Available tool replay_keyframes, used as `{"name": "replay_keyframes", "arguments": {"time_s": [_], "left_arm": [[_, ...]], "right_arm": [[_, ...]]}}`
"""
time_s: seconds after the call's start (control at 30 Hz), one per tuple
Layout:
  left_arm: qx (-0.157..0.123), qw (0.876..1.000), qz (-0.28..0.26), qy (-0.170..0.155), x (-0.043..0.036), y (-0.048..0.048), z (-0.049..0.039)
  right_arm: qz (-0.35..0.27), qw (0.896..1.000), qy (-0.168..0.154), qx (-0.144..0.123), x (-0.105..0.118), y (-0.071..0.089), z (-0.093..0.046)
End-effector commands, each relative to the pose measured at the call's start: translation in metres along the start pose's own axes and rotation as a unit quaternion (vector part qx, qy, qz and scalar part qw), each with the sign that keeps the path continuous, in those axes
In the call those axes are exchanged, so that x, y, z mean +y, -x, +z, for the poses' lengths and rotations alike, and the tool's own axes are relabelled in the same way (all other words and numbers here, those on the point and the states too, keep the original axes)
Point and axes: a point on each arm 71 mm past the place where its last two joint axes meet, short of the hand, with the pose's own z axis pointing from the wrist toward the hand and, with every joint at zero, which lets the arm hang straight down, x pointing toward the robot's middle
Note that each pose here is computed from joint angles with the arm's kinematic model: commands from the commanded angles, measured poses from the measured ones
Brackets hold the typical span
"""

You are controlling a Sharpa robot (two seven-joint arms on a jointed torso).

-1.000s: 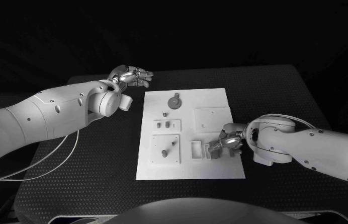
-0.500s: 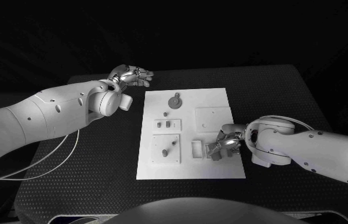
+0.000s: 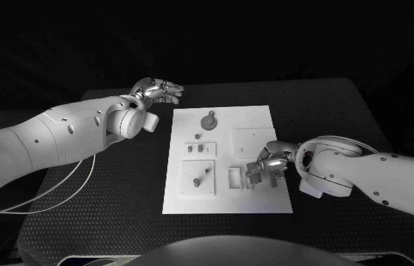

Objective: Assemble the parts on the task board

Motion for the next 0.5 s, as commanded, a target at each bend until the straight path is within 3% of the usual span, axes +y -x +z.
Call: {"name": "replay_keyframes", "arguments": {"time_s": [0.03,0.5], "left_arm": [[0.006,1.000,-0.004,-0.005,-0.0023,-0.0034,0.0009],[0.008,1.000,-0.007,-0.007,-0.0024,-0.0036,0.0010]], "right_arm": [[0.029,1.000,0.003,0.008,0.005,-0.003,0.002],[0.029,0.999,-0.005,0.034,0.019,-0.010,0.015]]}}
